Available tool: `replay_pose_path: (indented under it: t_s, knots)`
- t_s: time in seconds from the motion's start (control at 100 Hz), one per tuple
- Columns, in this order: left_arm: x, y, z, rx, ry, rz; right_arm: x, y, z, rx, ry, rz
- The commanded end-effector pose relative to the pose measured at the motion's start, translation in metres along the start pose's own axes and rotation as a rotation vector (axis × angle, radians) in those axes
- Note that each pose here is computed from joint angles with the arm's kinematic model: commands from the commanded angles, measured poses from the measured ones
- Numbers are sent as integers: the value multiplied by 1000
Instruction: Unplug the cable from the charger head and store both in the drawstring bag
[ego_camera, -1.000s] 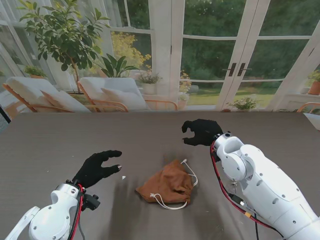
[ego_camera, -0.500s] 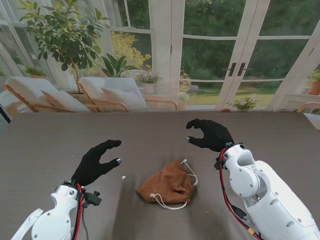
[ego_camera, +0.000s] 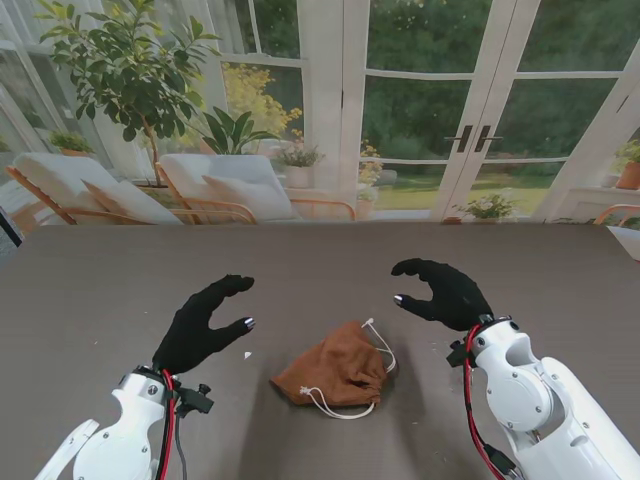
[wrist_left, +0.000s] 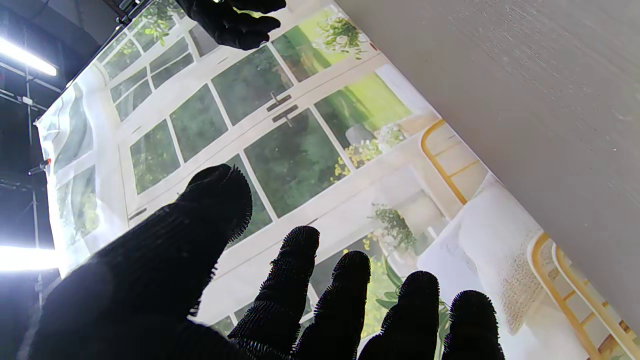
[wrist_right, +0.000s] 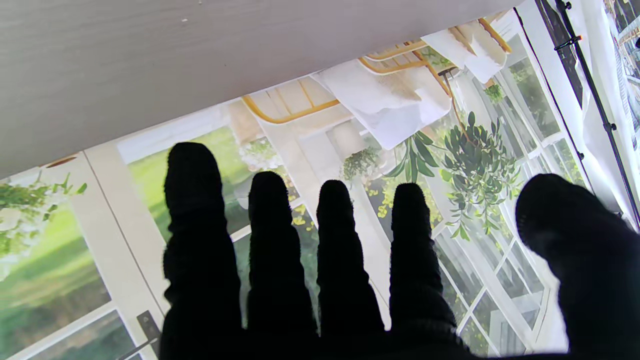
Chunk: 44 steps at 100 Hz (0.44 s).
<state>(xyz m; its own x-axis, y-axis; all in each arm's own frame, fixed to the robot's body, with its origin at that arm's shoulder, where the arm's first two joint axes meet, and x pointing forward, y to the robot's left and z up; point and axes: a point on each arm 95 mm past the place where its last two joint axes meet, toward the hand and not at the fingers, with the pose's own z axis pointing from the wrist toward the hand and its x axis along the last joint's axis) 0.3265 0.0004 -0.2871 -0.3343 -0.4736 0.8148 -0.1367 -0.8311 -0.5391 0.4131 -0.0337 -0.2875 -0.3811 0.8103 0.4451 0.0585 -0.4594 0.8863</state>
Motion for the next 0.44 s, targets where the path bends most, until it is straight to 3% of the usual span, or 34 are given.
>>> replay_pose_path:
  t_s: [0.0, 0.43]
  knots:
    - [0, 4, -2, -21, -3, -9, -3, -8, -7, 23, -6, 10]
    - [-1, 7, -2, -30, -4, -20, -12, -10, -15, 20, -18, 18]
